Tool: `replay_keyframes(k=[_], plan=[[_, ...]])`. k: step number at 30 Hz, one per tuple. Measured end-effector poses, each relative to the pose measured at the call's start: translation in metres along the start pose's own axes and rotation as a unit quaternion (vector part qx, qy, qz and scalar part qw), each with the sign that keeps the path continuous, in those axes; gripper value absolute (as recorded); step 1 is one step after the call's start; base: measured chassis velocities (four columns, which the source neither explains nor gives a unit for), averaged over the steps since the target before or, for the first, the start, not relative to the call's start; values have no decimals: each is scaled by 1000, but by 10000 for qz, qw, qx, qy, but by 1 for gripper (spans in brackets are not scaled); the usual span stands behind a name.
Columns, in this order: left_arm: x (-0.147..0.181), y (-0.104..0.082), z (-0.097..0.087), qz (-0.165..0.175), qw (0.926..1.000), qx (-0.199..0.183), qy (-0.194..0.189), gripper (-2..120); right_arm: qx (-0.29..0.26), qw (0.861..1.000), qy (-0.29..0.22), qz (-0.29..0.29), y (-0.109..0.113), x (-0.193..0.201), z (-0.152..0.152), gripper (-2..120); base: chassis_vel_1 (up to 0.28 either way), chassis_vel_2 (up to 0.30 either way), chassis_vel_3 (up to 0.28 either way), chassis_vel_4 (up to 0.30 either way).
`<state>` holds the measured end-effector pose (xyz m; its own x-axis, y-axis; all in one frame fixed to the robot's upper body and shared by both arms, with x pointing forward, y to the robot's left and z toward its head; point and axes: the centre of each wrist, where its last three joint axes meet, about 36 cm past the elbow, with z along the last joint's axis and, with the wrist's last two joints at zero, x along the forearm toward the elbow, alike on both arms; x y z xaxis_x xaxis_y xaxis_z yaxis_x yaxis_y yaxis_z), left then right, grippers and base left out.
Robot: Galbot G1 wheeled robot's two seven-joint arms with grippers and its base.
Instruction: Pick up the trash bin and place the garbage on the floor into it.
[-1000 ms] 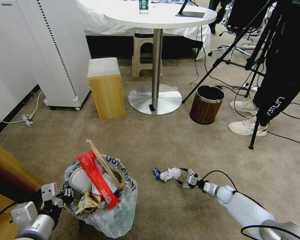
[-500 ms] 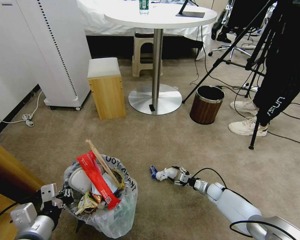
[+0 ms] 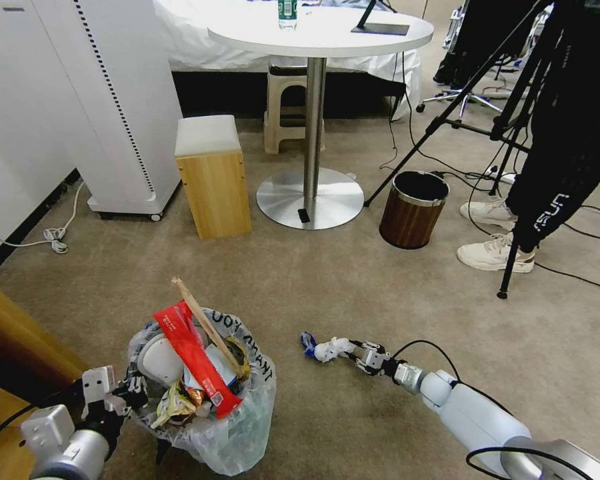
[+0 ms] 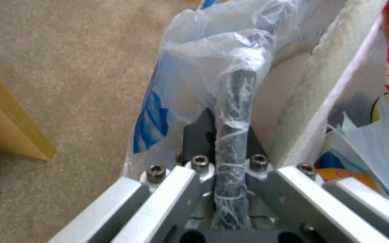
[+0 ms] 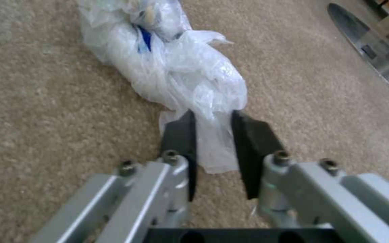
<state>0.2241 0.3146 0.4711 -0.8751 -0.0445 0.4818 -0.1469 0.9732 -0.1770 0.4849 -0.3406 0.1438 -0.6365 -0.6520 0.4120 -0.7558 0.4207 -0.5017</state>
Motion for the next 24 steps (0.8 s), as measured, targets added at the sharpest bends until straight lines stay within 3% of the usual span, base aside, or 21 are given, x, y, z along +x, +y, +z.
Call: replay_keyframes(k=[6,13,17,18,21,24], plan=[[-1,1,1,-11,10000,7,-7,0,-30,10000,-17,6,2,-4,-2,0,0,0,0,0],[-4,4,1,-48,10000,4,-3,0,-454,9982,-337,219,-9,16,-2,0,0,0,0,0],[-9,7,3,-81,10000,20,28,0,-1072,9842,-1298,544,-23,33,-31,0,0,0,0,0],[-9,7,3,-81,10000,20,28,0,-1072,9842,-1298,544,-23,33,-31,0,0,0,0,0],[-9,7,4,-99,9999,20,49,0,-978,9703,-2160,478,-39,32,-62,0,0,0,0,0],[-8,7,5,-112,9999,15,70,0,-964,9602,-2592,388,-46,33,-86,0,0,0,0,0]])
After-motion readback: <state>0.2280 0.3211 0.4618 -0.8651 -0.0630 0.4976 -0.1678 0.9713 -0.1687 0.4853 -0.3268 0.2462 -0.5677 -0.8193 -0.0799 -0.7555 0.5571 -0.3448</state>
